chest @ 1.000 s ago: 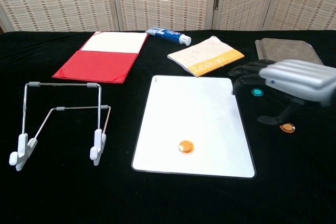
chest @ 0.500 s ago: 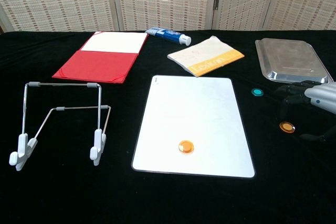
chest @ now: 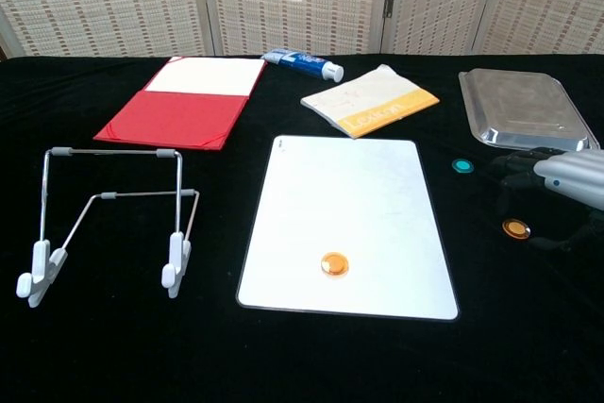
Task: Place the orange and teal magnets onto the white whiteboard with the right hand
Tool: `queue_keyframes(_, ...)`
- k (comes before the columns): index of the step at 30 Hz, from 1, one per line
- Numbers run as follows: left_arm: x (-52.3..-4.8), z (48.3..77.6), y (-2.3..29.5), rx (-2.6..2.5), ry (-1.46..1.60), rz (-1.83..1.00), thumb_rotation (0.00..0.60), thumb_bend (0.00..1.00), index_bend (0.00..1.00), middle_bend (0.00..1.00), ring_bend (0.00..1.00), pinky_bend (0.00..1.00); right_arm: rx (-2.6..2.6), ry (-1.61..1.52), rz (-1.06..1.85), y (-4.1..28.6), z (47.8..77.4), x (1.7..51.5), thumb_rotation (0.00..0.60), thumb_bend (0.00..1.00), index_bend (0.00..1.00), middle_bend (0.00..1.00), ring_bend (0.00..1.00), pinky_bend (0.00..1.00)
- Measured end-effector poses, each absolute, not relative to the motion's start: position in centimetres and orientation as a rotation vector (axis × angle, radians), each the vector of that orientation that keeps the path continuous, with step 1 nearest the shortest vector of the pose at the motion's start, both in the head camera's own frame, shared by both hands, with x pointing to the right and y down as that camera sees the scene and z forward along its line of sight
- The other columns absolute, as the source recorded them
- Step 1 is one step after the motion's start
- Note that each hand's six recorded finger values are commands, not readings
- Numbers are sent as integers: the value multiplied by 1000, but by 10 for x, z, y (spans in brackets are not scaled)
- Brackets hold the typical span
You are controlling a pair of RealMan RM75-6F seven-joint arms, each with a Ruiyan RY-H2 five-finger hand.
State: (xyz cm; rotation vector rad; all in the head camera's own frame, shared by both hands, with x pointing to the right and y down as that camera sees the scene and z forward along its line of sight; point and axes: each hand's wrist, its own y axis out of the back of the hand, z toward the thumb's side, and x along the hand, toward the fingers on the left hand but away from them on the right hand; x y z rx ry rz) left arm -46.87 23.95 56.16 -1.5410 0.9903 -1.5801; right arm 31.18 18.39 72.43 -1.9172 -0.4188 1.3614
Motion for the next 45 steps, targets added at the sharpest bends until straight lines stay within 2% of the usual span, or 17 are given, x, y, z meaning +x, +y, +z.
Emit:
queue_keyframes(10,-470,563,240,-1542,991,-1583,600,86,0,0,0,0,-1913,-409,1371,184,729,311,600,420,514,160,0,0)
queue_keyframes(19,-471,562,240,-1539,991,-1587,600,86,0,0,0,0,-1920,-443,1331,179,719,305,600,424,533,179,0,0)
queue_keyframes(29,-470,560,241,-1537,993,-1584,600,86,0,0,0,0,-2030,-400,1083,184,680,238,600,426,534,183,0,0)
queue_keyframes(38,-475,560,245,-1535,1000,-1599,600,86,0,0,0,0,-2072,-270,990,201,691,188,600,426,534,183,0,0)
queue_keyframes(45,-479,561,248,-1536,1003,-1607,600,86,0,0,0,0,-2065,-235,979,203,700,173,600,426,533,178,0,0)
